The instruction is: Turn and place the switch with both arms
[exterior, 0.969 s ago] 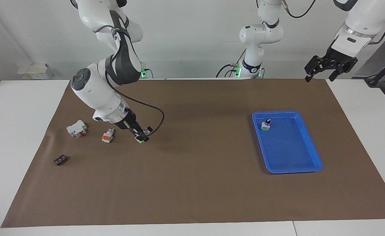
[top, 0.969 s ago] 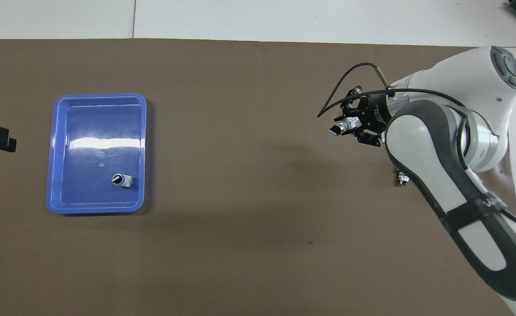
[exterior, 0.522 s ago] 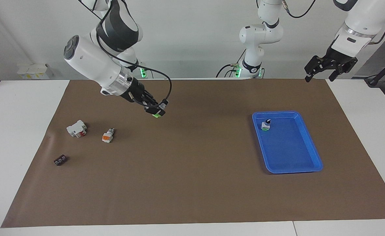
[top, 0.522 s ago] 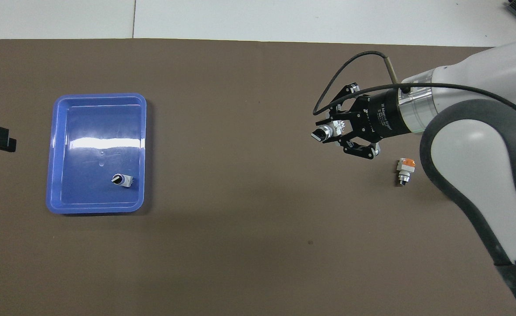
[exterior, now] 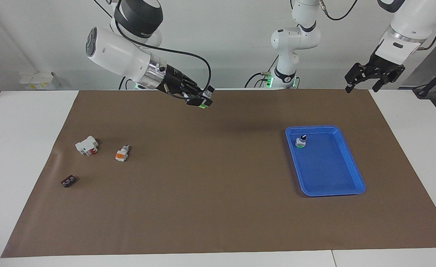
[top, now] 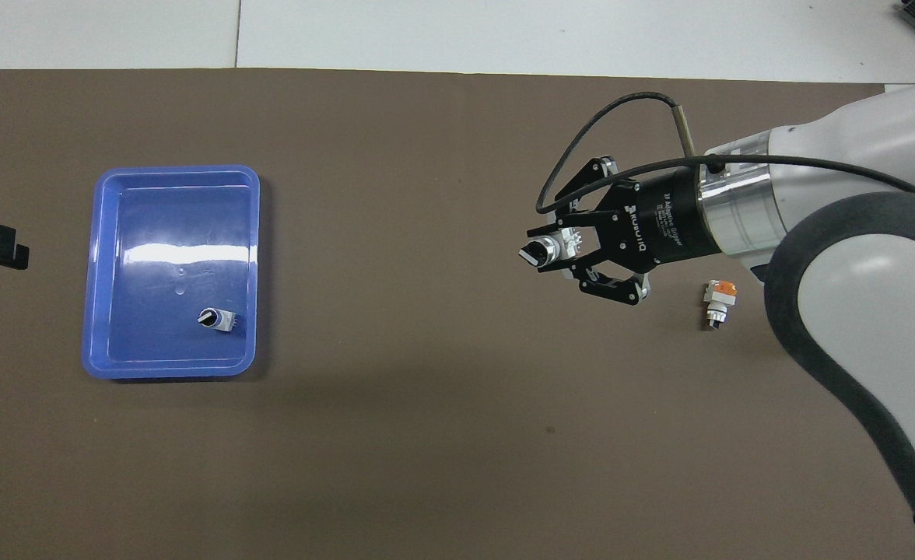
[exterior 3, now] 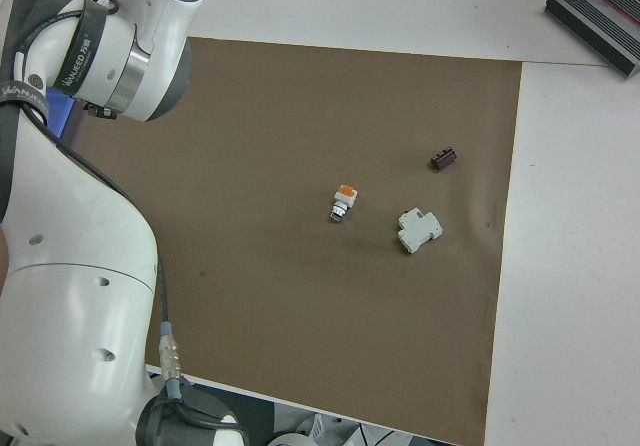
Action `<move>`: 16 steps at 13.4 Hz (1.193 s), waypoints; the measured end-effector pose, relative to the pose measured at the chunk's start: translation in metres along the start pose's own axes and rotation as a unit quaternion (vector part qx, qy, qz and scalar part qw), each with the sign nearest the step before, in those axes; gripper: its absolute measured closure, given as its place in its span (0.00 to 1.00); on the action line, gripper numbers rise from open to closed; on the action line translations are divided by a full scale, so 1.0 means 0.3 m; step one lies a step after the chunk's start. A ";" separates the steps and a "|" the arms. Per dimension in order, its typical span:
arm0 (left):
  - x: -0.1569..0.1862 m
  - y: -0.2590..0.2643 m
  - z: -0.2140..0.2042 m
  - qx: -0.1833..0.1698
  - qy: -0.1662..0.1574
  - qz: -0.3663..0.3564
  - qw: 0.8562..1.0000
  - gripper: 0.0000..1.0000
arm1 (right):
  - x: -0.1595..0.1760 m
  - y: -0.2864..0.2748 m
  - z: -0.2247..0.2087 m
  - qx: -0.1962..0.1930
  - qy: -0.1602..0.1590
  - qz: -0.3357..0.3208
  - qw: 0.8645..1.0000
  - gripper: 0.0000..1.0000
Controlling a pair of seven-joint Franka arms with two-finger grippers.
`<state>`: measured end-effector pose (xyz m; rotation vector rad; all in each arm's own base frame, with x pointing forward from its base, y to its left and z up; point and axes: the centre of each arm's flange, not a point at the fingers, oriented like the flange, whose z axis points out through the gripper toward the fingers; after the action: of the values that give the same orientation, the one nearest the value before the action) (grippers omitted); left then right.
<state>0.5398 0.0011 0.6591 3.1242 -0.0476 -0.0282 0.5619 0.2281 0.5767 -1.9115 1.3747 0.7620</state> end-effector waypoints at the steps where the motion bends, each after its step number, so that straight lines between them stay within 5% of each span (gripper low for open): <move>1: 0.000 0.000 0.000 0.000 0.000 0.000 1.000 0.00 | -0.012 -0.001 0.006 0.003 -0.017 0.004 1.000 0.66; 11: -0.009 0.043 0.005 0.000 -0.010 0.012 1.000 0.00 | -0.168 0.019 0.250 0.037 -0.058 0.049 0.996 0.66; 16: -0.054 0.330 -0.022 -0.029 -0.010 0.015 0.999 0.00 | -0.225 0.024 0.329 0.054 -0.058 0.105 0.991 0.66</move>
<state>0.5206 -0.0971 0.6677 3.0656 -0.0930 -0.0593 0.5281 0.3426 0.5665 -1.6312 1.5268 0.8677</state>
